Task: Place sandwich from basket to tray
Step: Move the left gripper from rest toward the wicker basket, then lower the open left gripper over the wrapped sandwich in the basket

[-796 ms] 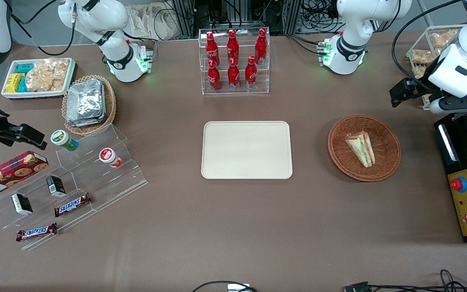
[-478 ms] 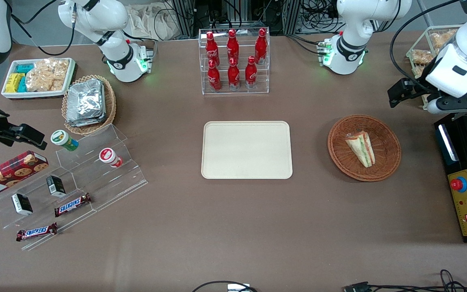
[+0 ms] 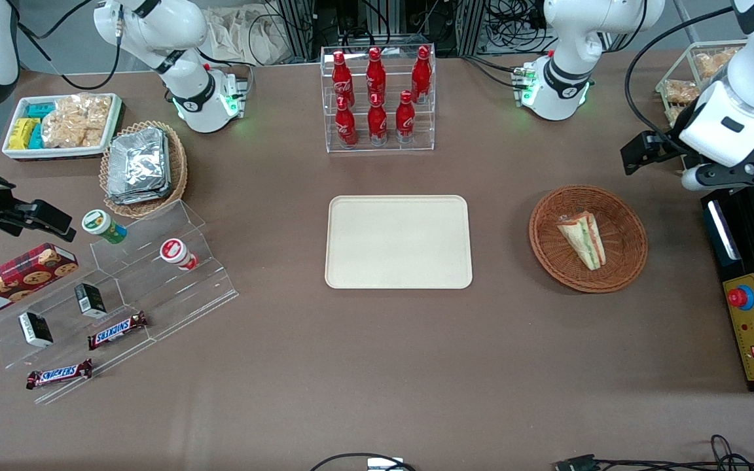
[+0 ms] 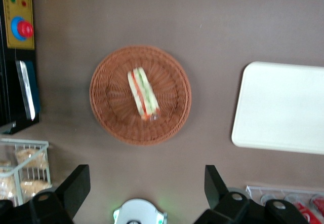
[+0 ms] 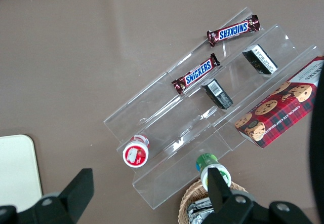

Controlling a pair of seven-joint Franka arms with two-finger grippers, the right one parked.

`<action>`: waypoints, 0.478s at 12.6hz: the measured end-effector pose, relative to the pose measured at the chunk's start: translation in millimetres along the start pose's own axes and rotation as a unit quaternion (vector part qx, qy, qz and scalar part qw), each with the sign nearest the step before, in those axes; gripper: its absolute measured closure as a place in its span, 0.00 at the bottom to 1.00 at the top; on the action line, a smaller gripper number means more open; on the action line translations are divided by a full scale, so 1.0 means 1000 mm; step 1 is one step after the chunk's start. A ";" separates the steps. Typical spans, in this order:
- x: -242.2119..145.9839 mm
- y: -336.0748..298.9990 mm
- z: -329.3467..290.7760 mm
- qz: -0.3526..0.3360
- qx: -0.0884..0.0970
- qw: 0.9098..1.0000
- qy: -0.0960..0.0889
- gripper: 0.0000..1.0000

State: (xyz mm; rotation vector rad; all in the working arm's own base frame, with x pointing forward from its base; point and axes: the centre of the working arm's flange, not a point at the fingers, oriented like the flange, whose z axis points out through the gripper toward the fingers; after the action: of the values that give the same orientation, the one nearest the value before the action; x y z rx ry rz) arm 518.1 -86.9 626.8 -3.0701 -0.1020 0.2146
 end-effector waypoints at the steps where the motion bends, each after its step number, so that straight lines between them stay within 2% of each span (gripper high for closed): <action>1: -0.002 0.001 0.007 0.000 0.003 1.000 -0.012 0.00; 3: -0.011 0.000 0.032 -0.007 0.009 0.999 -0.032 0.00; 6: -0.040 -0.009 0.061 -0.086 0.016 0.995 -0.042 0.00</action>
State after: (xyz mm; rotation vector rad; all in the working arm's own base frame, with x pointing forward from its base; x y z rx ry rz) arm 469.1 -77.1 572.8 -2.9989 -0.3607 0.3310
